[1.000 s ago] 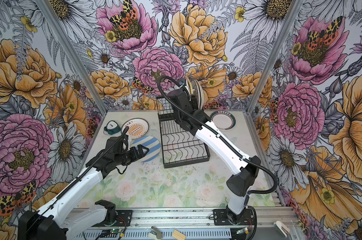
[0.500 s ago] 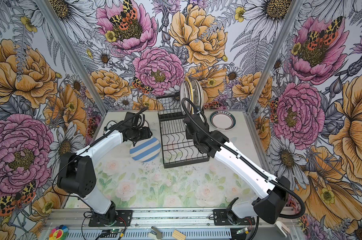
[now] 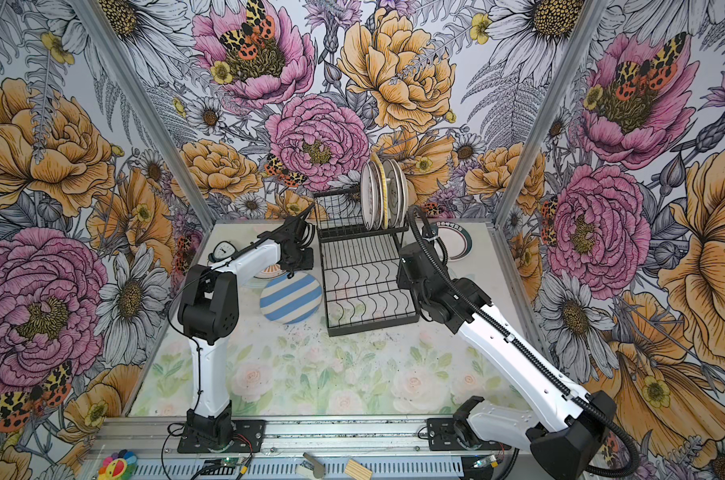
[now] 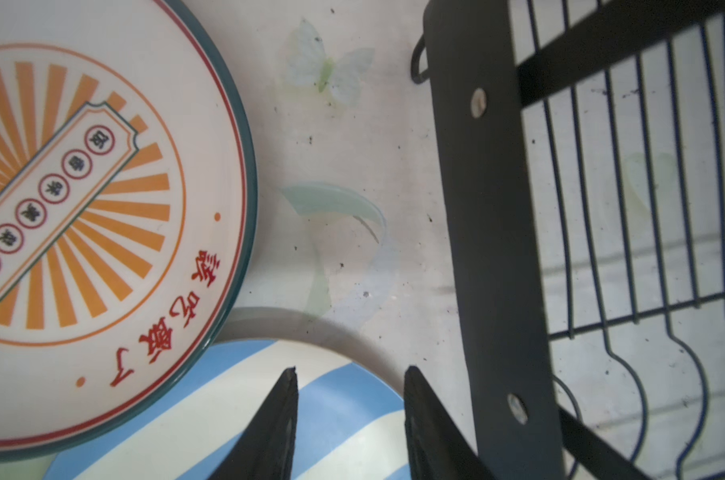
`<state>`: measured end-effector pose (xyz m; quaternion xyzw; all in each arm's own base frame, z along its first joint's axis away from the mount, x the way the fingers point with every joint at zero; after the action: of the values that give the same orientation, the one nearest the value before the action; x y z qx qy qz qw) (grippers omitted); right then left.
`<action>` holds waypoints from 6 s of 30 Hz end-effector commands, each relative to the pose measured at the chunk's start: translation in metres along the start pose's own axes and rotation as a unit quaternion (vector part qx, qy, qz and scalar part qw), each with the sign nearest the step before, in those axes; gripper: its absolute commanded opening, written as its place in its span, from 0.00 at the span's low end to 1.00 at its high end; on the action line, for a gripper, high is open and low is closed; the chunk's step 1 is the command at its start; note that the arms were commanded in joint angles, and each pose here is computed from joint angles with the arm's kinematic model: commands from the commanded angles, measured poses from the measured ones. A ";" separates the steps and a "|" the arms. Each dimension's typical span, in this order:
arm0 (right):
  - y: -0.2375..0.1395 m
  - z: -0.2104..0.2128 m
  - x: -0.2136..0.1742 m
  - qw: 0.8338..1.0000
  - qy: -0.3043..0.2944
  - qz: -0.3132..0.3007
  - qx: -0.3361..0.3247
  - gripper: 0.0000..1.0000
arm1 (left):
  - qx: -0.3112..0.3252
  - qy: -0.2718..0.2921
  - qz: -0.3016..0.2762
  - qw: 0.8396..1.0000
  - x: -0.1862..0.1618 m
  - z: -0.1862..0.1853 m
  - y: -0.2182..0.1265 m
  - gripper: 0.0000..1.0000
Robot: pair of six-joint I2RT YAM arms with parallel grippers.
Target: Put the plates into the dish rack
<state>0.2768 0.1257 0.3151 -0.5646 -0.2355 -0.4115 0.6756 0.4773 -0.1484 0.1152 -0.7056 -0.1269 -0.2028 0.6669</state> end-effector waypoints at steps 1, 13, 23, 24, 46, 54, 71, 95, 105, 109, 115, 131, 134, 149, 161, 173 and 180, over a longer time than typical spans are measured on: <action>-0.001 -0.003 0.002 1.000 0.010 0.001 0.003 0.61 | 0.020 0.001 -0.007 1.000 0.010 0.004 0.004 0.42; 0.005 -0.005 0.010 1.000 0.009 0.004 0.000 0.61 | 0.030 -0.003 0.010 0.999 0.010 0.009 0.035 0.42; 0.006 -0.005 0.009 1.000 0.014 0.007 0.002 0.61 | 0.029 0.003 0.034 0.999 0.004 0.012 0.048 0.42; 0.005 -0.005 0.009 1.000 0.015 0.007 0.002 0.61 | 0.029 0.003 0.036 0.999 0.003 0.012 0.047 0.42; -0.002 -0.010 0.002 0.999 0.031 0.006 0.010 0.61 | 0.036 0.002 0.096 0.995 -0.054 0.022 0.012 0.41; -0.006 -0.008 -0.004 0.999 0.035 0.009 0.016 0.61 | 0.030 -0.007 0.131 0.991 -0.103 0.019 -0.011 0.41; -0.008 0.005 -0.029 0.998 0.021 0.036 0.040 0.61 | 0.001 -0.053 0.098 0.994 -0.144 0.027 -0.080 0.51; -0.010 0.002 -0.052 0.995 0.027 0.071 0.062 0.63 | -0.069 -0.164 0.056 0.982 -0.171 0.115 -0.072 0.95; -0.013 -0.002 -0.054 0.995 0.032 0.068 0.062 0.63 | -0.127 -0.093 0.084 0.984 -0.160 0.090 -0.049 0.93; -0.014 -0.003 -0.053 0.995 0.036 0.067 0.062 0.63 | -0.139 -0.084 0.109 0.981 -0.170 0.077 -0.047 0.93; -0.013 -0.003 -0.054 0.995 0.036 0.069 0.060 0.63 | -0.138 -0.099 0.132 0.977 -0.192 0.069 -0.053 0.93; -0.013 0.000 -0.058 0.995 0.036 0.070 0.062 0.63 | -0.170 -0.082 0.170 0.967 -0.224 0.021 -0.068 0.93; -0.014 0.000 -0.060 0.995 0.037 0.071 0.062 0.63 | -0.171 -0.081 0.178 0.966 -0.229 0.013 -0.069 0.93; -0.013 0.005 -0.068 0.993 0.031 0.085 0.070 0.64 | -0.068 -0.209 0.148 0.964 -0.233 0.041 -0.100 0.99; -0.009 0.011 -0.079 0.990 0.015 0.115 0.085 0.64 | -0.032 -0.263 0.124 0.956 -0.266 0.049 -0.121 0.99; -0.009 0.013 -0.083 0.988 0.009 0.127 0.093 0.65 | -0.029 -0.197 0.133 0.971 -0.270 0.037 -0.098 0.99; -0.009 0.011 -0.088 0.986 0.010 0.135 0.097 0.66 | -0.063 -0.173 0.140 0.973 -0.273 0.022 -0.096 0.99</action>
<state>0.2258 0.1595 0.2557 -0.5216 -0.1828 -0.3080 0.7744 0.1931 -0.0850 0.0761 -0.7659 -0.1388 0.0328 0.6270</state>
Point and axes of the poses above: each gripper's point midway between its finger pads, its own y axis out along the fingers, its own z axis along the line the jaws close on, x = y × z, the point moved 5 cm from there along -y, back along the fingers, and after that the axes turned 9 degrees about y, right-handed, at the moved point
